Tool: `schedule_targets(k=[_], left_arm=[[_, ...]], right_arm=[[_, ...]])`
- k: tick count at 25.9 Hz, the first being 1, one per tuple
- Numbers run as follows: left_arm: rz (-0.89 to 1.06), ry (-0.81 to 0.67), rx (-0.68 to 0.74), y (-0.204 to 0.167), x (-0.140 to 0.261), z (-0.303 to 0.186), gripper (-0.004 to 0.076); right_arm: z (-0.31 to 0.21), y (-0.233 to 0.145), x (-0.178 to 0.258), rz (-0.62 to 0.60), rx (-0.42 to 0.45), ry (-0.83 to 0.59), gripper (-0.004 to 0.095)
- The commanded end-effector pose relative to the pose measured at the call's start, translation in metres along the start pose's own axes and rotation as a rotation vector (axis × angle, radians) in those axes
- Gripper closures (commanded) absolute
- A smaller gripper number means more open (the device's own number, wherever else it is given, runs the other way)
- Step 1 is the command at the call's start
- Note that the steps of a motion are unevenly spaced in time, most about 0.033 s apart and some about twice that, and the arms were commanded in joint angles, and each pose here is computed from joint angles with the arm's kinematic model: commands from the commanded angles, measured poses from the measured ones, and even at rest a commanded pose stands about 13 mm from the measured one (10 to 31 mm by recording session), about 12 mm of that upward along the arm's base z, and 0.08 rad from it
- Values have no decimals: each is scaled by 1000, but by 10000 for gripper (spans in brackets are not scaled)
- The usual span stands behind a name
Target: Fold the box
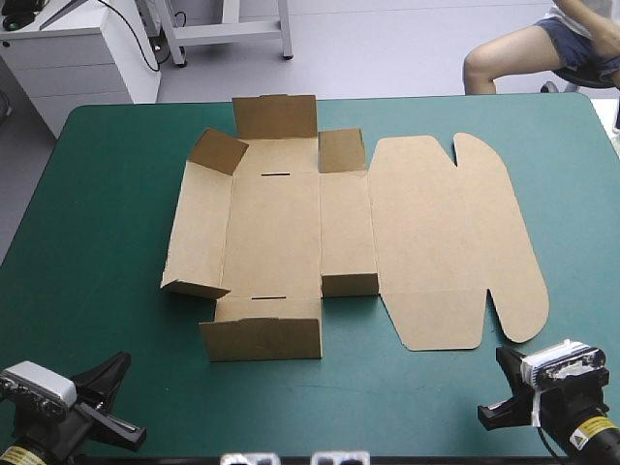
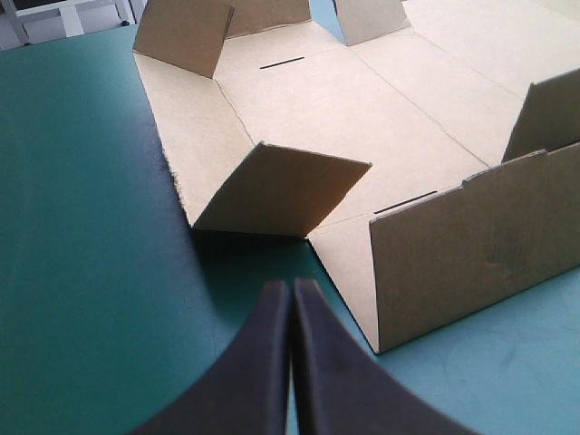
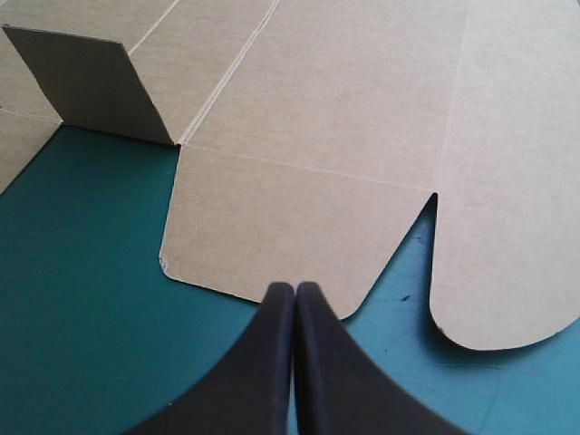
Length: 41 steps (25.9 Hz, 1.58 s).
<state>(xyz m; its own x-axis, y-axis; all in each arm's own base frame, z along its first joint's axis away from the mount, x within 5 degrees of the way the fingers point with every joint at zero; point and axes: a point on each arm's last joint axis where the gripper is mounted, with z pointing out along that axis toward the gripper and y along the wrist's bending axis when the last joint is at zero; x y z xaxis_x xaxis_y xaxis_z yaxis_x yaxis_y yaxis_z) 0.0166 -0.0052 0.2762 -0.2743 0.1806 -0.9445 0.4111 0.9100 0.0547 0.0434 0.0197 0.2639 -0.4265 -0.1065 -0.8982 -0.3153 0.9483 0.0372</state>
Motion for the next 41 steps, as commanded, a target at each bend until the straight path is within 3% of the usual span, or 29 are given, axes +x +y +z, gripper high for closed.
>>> schedule_targets(k=[1,12,19,30,36,41], left_arm=[[-4,-80,1,0,-13,-2,732],[-6,-80,1,0,-13,-2,732],[-251,-66,-64,7,-19,1,732],[-188,4,-212,23,-90,7,732],[-65,116,-302,32,-121,38,709],[-32,191,-293,31,-131,67,706]], right_arm=[[-4,0,-15,-3,2,-88,928],[-4,0,-15,-3,2,-88,928],[-4,0,-15,-3,2,-88,928],[-4,0,-15,-3,2,-88,928],[-4,0,-15,-3,2,-88,928],[-4,0,-15,-3,2,-88,928]])
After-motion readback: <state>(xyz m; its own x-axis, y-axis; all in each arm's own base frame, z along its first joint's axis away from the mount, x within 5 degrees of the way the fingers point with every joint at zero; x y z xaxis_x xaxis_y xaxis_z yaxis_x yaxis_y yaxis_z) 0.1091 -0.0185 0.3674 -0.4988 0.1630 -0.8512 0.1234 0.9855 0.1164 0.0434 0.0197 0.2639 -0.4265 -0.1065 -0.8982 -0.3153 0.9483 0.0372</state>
